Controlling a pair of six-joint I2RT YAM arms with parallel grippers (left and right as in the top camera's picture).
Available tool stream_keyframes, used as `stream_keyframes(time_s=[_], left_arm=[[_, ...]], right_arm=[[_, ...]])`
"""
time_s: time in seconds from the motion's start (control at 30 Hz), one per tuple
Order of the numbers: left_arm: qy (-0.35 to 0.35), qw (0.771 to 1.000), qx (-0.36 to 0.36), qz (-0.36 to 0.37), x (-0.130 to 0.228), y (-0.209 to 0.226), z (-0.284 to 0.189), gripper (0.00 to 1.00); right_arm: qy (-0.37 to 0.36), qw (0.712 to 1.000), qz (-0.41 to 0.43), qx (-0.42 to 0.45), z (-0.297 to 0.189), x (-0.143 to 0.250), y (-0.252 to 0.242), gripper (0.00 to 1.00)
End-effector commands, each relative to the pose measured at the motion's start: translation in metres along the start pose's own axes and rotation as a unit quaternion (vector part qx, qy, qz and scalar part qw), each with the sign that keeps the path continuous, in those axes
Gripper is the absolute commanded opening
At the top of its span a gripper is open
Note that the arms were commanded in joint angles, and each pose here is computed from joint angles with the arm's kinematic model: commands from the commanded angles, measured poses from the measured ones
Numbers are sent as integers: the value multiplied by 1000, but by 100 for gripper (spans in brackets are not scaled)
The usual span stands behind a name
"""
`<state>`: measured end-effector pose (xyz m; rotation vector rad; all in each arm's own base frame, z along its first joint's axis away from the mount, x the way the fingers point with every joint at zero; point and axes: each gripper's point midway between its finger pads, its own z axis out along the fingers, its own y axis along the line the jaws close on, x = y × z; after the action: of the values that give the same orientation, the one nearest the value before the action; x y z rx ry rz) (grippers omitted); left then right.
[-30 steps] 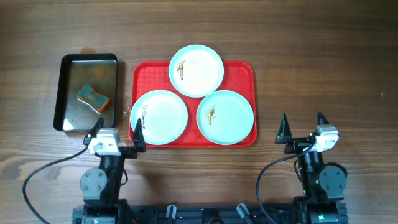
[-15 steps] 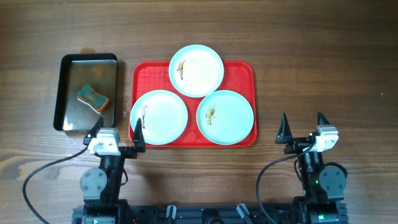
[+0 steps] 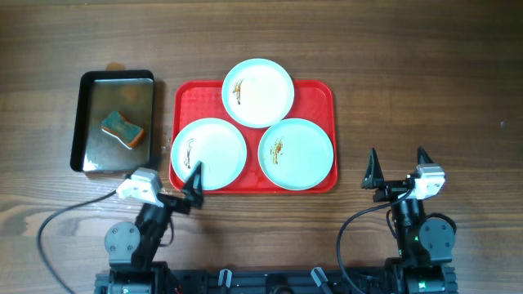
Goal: Clean dirty plates on tray and stack at the side
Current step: 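Move the left gripper to the sponge in the black water tray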
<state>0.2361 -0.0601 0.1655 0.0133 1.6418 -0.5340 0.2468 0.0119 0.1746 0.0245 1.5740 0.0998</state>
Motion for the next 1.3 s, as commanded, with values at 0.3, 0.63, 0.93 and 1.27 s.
stream_keyframes(time_s=[0.3, 0.63, 0.93, 1.27], left_arm=[[2, 935, 310, -172, -78, -125, -51, 100], [192, 940, -268, -92, -151, 54, 4, 100], [339, 784, -507, -119, -55, 210, 48, 100], [352, 754, -480, -277, 30, 262, 81, 80]], right_arm=[[0, 1000, 5, -3, 0, 0, 1, 100], [-1, 1000, 5, -4, 0, 0, 1, 100], [0, 1000, 4, -3, 0, 0, 1, 100], [0, 1000, 5, -4, 0, 0, 1, 100]])
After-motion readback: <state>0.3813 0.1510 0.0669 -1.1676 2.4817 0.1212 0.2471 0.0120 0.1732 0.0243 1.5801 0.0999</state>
